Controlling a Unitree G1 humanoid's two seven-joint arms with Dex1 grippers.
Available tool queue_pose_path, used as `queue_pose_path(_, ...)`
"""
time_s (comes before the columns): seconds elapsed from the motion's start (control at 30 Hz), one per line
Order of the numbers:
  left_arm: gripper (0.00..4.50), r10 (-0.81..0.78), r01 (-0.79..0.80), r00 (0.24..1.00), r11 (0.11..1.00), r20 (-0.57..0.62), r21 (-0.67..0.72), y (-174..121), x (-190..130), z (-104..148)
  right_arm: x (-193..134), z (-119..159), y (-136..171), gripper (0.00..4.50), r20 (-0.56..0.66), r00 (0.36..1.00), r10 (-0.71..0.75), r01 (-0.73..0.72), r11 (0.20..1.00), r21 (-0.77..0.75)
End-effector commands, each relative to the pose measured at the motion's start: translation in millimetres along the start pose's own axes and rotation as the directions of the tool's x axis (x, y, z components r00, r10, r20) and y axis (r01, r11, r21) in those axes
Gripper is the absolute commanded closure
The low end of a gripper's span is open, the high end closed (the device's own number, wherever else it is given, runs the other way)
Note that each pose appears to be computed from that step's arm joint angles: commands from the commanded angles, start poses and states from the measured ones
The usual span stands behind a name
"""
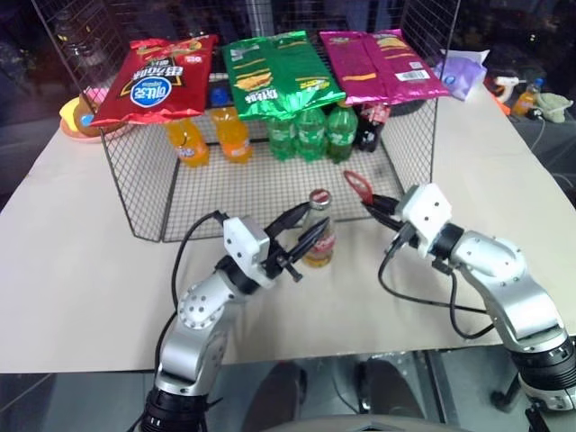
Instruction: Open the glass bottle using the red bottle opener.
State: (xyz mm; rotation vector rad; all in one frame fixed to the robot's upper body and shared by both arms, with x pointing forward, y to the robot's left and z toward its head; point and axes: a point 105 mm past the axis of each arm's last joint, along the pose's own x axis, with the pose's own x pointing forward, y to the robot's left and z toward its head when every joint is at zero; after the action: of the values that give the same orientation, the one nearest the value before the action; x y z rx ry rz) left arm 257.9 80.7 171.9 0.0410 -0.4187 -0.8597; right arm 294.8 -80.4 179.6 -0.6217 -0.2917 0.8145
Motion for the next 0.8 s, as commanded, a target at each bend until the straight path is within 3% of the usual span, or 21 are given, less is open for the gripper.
queue_pose_path(0.03,3.22,0.002,-0.002,1.0,1.0,-0.009,-0.001,-1,0,-2,5,20,-4,4.5,0.099,0.994,-0.034,0.052,0.982,-0.184)
queue_pose_path(0.23,3.22,0.007,-0.007,1.0,1.0,-0.014,-0.002,1,2,-3,13,22,6,4.5,0.133,0.991,0.001,0.041,0.949,-0.312)
queue_pose_path(0.7,3.22,0.004,-0.004,1.0,1.0,-0.016,-0.016,1,5,-6,26,16,36,4.5,0.186,0.98,0.067,0.012,0.917,-0.398)
queue_pose_path(0.8,3.22,0.0,-0.001,1.0,1.0,-0.016,-0.014,1,6,-6,25,21,31,4.5,0.2,0.976,0.087,0.027,0.862,-0.505)
